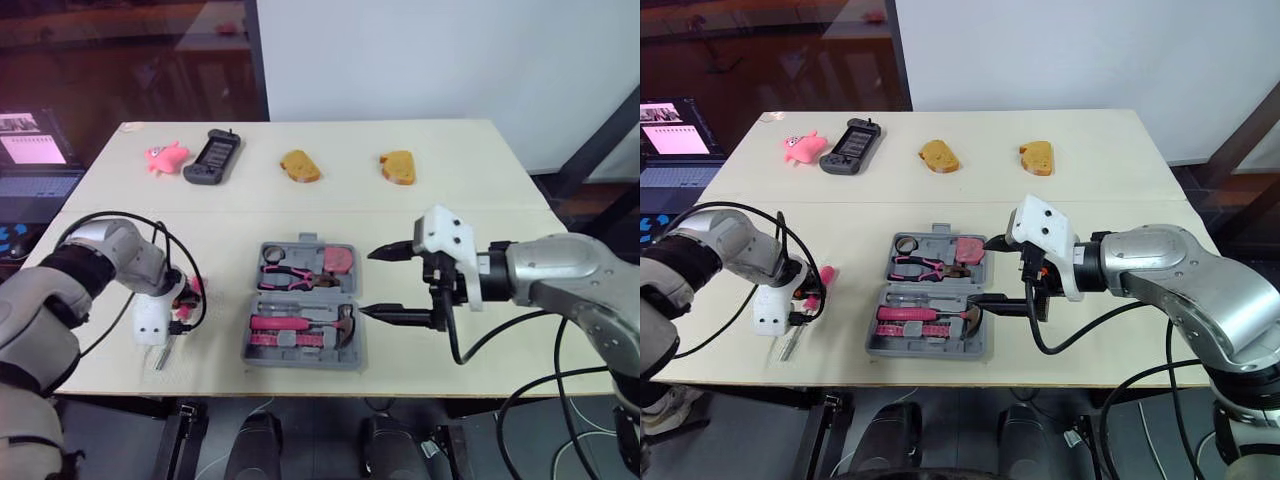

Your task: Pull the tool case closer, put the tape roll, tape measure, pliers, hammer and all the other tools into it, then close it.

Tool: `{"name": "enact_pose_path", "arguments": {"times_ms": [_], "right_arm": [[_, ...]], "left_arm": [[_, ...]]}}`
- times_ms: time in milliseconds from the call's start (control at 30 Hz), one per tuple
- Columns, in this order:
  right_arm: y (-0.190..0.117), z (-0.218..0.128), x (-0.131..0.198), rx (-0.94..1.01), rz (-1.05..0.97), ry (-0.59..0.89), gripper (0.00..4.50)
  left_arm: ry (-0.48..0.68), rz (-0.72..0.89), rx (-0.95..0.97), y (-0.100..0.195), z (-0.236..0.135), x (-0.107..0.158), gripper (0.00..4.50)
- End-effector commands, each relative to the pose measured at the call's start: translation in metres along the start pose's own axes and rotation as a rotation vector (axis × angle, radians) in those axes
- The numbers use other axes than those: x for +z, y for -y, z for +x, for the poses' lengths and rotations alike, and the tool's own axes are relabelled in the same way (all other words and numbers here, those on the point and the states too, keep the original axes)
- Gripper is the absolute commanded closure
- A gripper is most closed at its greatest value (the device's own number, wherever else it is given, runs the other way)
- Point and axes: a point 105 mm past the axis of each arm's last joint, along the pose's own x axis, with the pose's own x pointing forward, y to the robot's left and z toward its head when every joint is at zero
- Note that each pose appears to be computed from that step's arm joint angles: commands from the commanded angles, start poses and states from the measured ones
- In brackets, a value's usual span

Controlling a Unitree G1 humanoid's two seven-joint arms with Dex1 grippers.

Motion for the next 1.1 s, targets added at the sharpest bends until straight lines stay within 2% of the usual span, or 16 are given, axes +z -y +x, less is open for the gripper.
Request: {"name": "enact_pose_path", "arguments": {"times_ms": [33, 133, 233, 333, 400, 533, 633, 700, 767, 900, 967, 1100], "right_arm": [[0.001, -0.002, 0.009, -0.001, -0.047, 0.02, 0.0], [0.0, 0.0, 0.009, 0.007, -0.049, 0.02, 0.0], [-0.001, 0.001, 0.008, 0.017, -0.053, 0.021, 0.0], [-0.001, 0.003, 0.008, 0.027, -0.056, 0.024, 0.0], [-0.001, 0.004, 0.008, 0.036, -0.059, 0.026, 0.0], [0.0, 0.008, 0.009, 0.061, -0.067, 0.03, 0.0], [0.001, 0.01, 0.009, 0.076, -0.076, 0.032, 0.0], [0.002, 0.011, 0.01, 0.085, -0.081, 0.035, 0.0], [0.002, 0.012, 0.009, 0.096, -0.085, 0.035, 0.0], [0.002, 0.014, 0.009, 0.112, -0.092, 0.037, 0.0], [0.002, 0.015, 0.009, 0.114, -0.094, 0.037, 0.0], [0.002, 0.015, 0.009, 0.118, -0.096, 0.038, 0.0]], "left_arm": [[0.103, -0.032, -0.033, 0.01, 0.004, 0.021, 3.95], [0.148, -0.106, 0.012, 0.006, -0.004, 0.027, 3.95], [0.14, -0.3, 0.036, 0.013, -0.014, 0.022, 3.95], [0.092, -0.595, 0.017, 0.034, -0.028, 0.009, 3.95], [0.047, -0.901, 0.029, 0.053, -0.04, -0.003, 3.95], [0.147, -1.502, 0.221, 0.066, -0.05, -0.008, 3.95], [0.256, -1.769, 0.286, 0.068, -0.056, 0.006, 3.95], [0.337, -1.996, 0.31, 0.065, -0.058, 0.015, 3.95], [0.343, -2.166, 0.448, 0.057, -0.06, 0.013, 3.95], [0.36, -2.469, 0.547, 0.044, -0.059, 0.023, 3.95], [0.432, -2.653, 0.509, 0.033, -0.055, 0.033, 3.95], [0.407, -2.854, 0.433, 0.026, -0.043, 0.042, 3.95]]}}
